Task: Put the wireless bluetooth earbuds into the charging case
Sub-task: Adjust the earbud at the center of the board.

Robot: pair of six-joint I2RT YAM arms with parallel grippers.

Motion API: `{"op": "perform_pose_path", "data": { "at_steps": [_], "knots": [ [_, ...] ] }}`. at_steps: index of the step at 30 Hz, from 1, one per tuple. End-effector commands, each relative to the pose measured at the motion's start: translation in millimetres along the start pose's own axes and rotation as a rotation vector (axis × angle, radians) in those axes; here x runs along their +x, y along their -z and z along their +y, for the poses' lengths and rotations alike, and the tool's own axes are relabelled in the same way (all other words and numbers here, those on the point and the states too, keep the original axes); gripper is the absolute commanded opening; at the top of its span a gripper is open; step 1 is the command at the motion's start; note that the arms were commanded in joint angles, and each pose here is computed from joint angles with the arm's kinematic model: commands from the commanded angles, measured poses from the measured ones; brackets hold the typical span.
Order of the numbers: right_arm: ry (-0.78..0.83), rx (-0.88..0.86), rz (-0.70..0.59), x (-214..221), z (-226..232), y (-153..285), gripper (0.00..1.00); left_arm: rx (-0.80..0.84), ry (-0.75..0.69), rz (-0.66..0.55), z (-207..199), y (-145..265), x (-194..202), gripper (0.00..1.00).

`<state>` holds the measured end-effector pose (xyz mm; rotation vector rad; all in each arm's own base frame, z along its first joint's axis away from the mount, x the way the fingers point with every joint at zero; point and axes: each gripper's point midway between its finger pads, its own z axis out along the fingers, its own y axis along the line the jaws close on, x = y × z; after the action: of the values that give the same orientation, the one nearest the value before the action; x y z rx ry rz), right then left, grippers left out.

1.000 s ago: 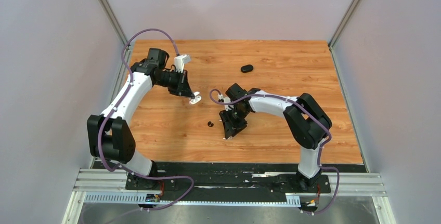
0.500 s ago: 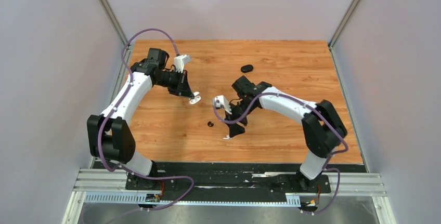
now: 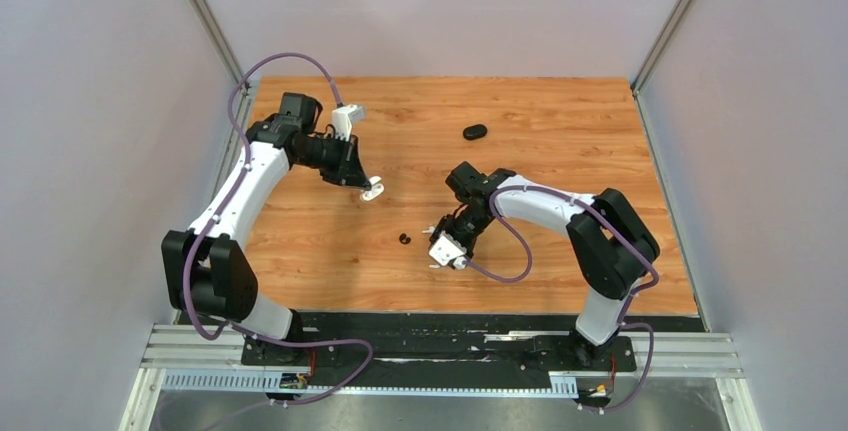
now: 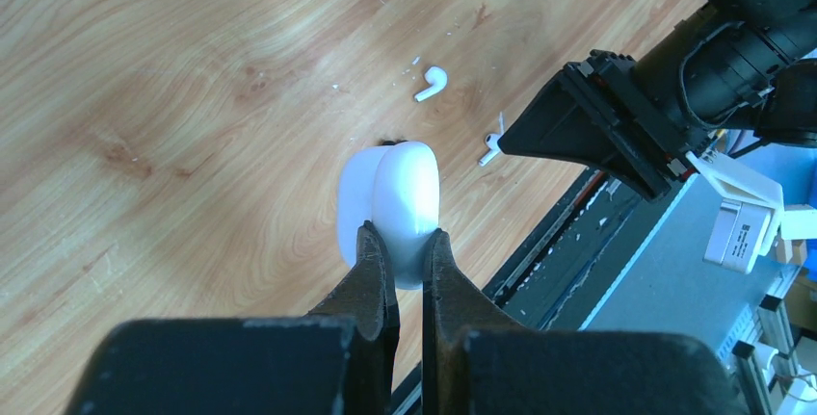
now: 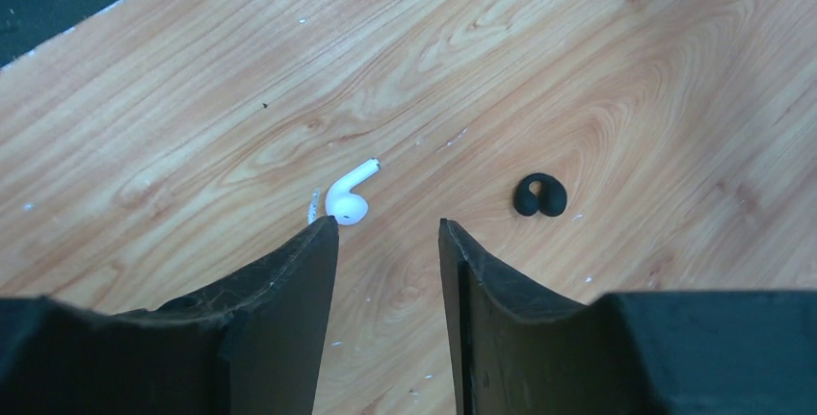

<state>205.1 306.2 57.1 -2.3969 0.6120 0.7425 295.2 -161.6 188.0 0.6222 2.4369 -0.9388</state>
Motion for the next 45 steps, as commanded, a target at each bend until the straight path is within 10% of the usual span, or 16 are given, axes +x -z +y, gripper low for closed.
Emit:
{"op": "perform_pose_path", "data": {
  "at_steps": [1, 45],
  "knots": [
    [0.198, -0.042, -0.037, -11.5, -9.3, 1.1, 0.44, -0.011, -0.051, -0.045, -6.3, 13.1, -3.6, 0.00],
    [0.148, -0.391, 0.019, 11.2, 21.0, -28.2, 0.31, 0.009, -0.030, -0.062, -8.5, 12.6, -2.8, 0.00]
  ]
}}
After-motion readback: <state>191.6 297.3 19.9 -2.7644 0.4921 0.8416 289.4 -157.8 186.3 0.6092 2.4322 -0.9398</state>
